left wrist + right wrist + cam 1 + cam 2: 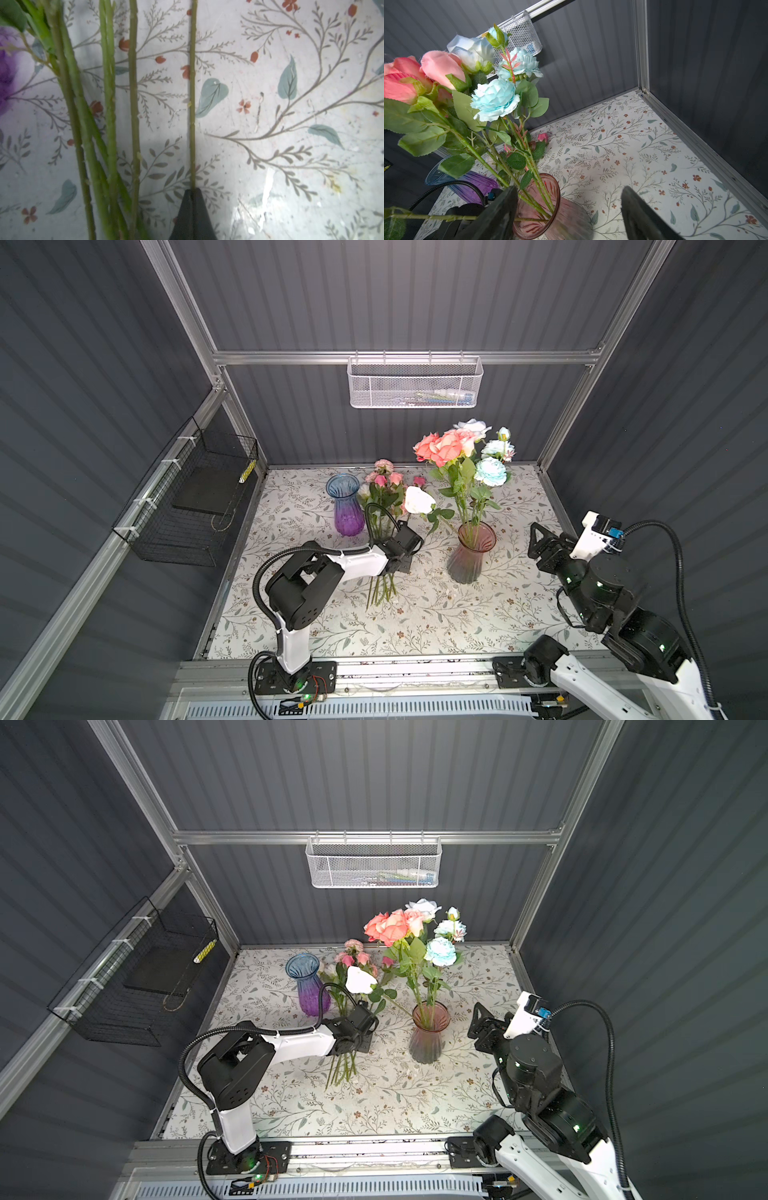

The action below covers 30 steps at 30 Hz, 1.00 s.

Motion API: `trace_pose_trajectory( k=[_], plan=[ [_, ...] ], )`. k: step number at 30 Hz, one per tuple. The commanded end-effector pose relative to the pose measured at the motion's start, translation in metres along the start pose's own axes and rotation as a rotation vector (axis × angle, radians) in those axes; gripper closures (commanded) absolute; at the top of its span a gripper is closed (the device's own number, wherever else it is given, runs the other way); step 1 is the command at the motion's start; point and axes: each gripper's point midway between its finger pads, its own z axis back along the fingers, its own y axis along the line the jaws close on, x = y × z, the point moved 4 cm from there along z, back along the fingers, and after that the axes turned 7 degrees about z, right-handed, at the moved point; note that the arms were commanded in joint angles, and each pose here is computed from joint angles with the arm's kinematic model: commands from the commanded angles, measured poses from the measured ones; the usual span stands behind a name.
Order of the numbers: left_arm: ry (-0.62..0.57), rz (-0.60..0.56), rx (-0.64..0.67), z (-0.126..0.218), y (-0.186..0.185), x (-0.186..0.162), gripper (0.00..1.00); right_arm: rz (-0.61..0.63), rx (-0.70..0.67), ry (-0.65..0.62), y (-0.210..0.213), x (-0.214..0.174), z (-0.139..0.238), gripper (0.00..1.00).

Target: Arrange the flowers into the vase

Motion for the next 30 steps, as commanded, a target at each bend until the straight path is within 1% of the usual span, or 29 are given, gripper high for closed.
trace_pose_trajectory(
  k=[1, 2, 4, 6, 9, 10, 12, 15, 20, 21, 22, 23, 25, 27, 30],
  plan=[
    [0.15, -0.055, -0.016, 0.002, 0.0, -0.023, 0.64, 0.009, -0.022, -0.012, -0.003, -0.001, -0.002, 0.2],
    [0.142, -0.077, -0.033, 0.006, -0.004, -0.017, 0.56, 0.01, -0.025, -0.01, -0.003, -0.002, -0.002, 0.2],
    [0.113, -0.116, -0.044, 0.013, -0.01, -0.001, 0.47, 0.009, -0.034, -0.012, -0.006, -0.005, -0.002, 0.2],
    [0.1, -0.147, -0.051, 0.016, -0.014, 0.017, 0.45, 0.006, -0.038, -0.018, -0.008, -0.006, -0.002, 0.2],
    [0.105, -0.166, -0.055, 0.009, -0.018, 0.045, 0.47, 0.007, -0.049, -0.02, -0.011, -0.009, -0.001, 0.2],
    [0.097, -0.167, -0.058, 0.006, -0.02, 0.06, 0.49, 0.007, -0.055, -0.019, -0.012, -0.011, -0.001, 0.2],
    [0.128, -0.163, -0.055, -0.009, -0.018, 0.072, 0.52, 0.004, -0.056, -0.012, -0.014, -0.014, -0.001, 0.2],
    [0.165, -0.163, -0.001, -0.03, -0.01, 0.084, 0.58, -0.008, -0.054, -0.004, -0.016, -0.019, 0.001, 0.2],
    [0.186, -0.167, 0.019, -0.045, -0.004, 0.09, 0.59, -0.017, -0.057, -0.002, -0.022, -0.023, 0.007, 0.19],
    [0.197, -0.167, 0.002, -0.049, -0.005, 0.089, 0.59, -0.021, -0.055, -0.004, -0.023, -0.022, 0.008, 0.19],
    [0.209, -0.165, -0.01, -0.055, -0.005, 0.086, 0.61, -0.023, -0.054, -0.004, -0.023, -0.023, 0.009, 0.19],
    [0.22, -0.161, -0.017, -0.059, -0.004, 0.085, 0.64, -0.029, -0.053, -0.005, -0.024, -0.023, 0.009, 0.19],
    [0.255, -0.16, -0.032, -0.067, -0.004, 0.078, 0.76, -0.035, -0.05, -0.003, -0.024, -0.025, 0.01, 0.19],
    [0.264, -0.155, -0.055, -0.07, -0.007, 0.075, 0.89, -0.036, -0.051, 0.003, -0.024, -0.026, 0.009, 0.19],
    [0.274, -0.137, -0.107, -0.067, -0.014, 0.074, 0.99, -0.037, -0.056, 0.002, -0.025, -0.027, 0.009, 0.19]
  ],
)
